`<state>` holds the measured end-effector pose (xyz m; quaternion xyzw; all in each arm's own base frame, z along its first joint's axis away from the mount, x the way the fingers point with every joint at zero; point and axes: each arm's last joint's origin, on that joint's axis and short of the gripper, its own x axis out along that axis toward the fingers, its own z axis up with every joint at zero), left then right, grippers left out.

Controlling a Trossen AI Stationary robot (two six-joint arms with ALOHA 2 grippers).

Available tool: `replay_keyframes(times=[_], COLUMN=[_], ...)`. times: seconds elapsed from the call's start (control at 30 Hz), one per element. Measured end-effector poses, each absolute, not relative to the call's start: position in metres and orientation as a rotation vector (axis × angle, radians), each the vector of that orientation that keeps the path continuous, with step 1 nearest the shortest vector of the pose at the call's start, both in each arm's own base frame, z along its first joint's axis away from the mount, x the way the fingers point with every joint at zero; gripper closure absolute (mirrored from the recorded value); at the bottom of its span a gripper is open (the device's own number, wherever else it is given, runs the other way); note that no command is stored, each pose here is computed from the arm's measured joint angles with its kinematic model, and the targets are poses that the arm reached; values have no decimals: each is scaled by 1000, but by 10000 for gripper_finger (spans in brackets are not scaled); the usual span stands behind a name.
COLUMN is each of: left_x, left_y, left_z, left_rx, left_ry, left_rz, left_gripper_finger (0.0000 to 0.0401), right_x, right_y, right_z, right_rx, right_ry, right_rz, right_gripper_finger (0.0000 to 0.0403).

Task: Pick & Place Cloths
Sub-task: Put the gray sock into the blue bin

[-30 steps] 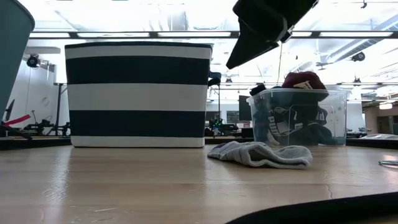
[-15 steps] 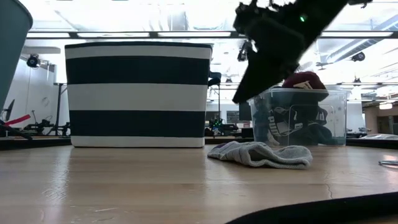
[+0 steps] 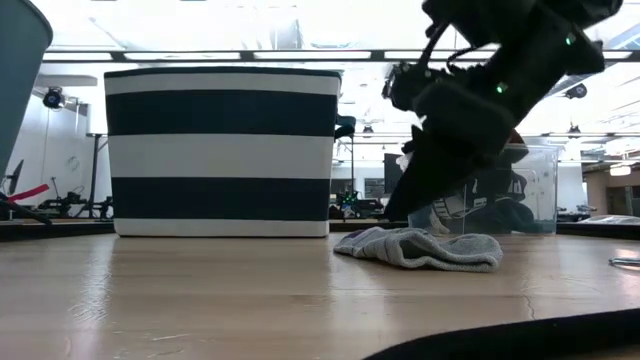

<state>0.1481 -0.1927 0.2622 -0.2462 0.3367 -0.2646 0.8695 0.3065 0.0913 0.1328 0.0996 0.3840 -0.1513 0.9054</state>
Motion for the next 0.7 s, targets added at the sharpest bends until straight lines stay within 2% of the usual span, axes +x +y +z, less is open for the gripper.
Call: replay_keyframes(times=[0.2,0.37,0.5,0.7], left_x=[156,159,161,164], left_y=[-193,-182,-174,-171], left_z=[276,271,265,249], left_rx=[-360,-203,-167,-141], left_ry=[424,281,222,217], left_rz=[-475,-154,45,94], left_gripper_finger=[208,208,209,208], right_x=[309,324,337,350], right_y=[93,97,102,106], right_z=[116,103,99,110], right_rx=[204,157,108,18], right_ry=[810,840,840,833], right_rz=[-309,-264,-243,-180], right_gripper_finger=[165,198,248,361])
